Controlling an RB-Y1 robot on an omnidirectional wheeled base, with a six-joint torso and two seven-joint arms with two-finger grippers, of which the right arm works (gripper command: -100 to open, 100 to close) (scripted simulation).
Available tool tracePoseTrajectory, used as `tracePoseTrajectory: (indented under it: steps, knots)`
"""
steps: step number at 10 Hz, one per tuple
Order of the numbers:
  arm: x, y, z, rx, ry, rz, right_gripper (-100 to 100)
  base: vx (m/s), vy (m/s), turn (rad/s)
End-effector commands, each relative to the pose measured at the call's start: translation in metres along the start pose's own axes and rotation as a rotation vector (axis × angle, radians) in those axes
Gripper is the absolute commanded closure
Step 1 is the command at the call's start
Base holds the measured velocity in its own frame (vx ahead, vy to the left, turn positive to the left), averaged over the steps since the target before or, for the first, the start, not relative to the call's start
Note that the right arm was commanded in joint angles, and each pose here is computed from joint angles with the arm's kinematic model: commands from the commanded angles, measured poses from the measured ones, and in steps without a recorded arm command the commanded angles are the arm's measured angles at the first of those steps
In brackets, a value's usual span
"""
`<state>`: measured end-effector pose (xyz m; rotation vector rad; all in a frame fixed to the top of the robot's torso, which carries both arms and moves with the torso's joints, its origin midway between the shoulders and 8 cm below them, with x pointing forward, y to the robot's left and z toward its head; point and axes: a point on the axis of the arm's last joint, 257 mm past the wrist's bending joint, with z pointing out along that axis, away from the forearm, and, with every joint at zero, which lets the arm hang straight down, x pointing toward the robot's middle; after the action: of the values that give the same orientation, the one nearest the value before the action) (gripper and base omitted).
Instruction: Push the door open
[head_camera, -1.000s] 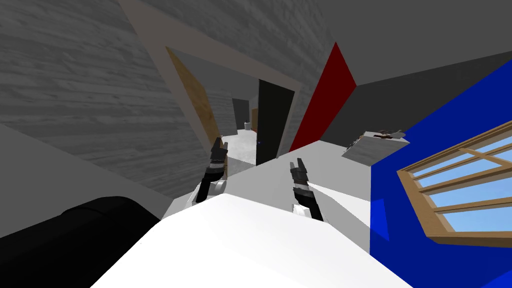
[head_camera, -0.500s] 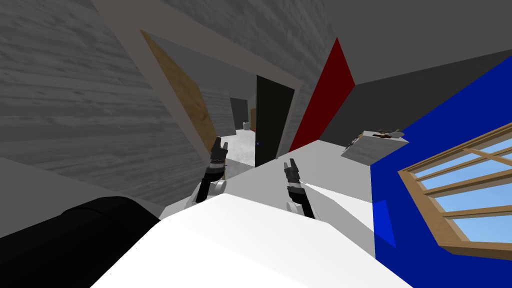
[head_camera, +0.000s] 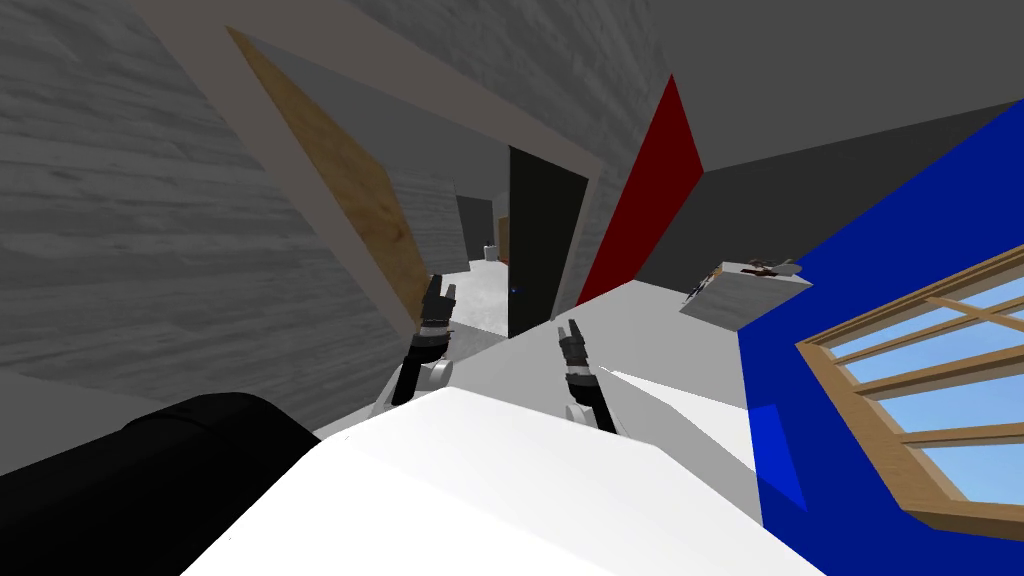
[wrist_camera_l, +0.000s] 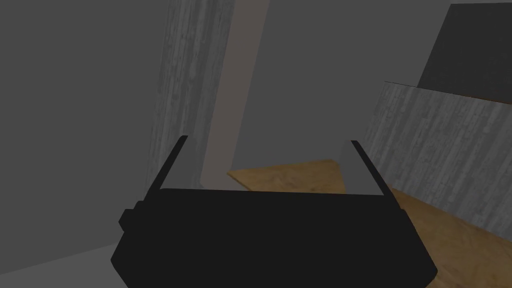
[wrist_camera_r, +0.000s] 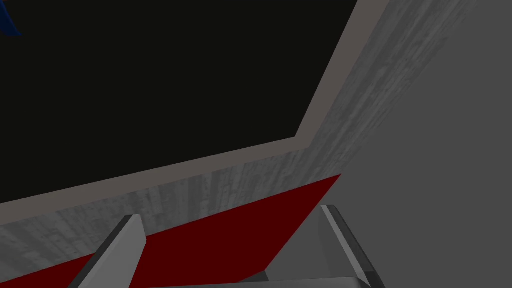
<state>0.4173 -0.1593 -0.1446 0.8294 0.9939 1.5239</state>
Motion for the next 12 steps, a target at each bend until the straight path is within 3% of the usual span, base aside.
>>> tracePoseTrajectory:
  steps: [1,6,12]
  knots:
    - [0.015,-0.012,-0.0009,0.015,0.032,0.024,-100,0.139,0.003,-0.055]
    - [0.048,-0.039,-0.0051,0.053,0.105,0.071,-100,0.136,0.01,-0.036]
    - [0.097,-0.078,-0.0191,0.115,0.218,0.129,-100,0.135,0.013,-0.048]
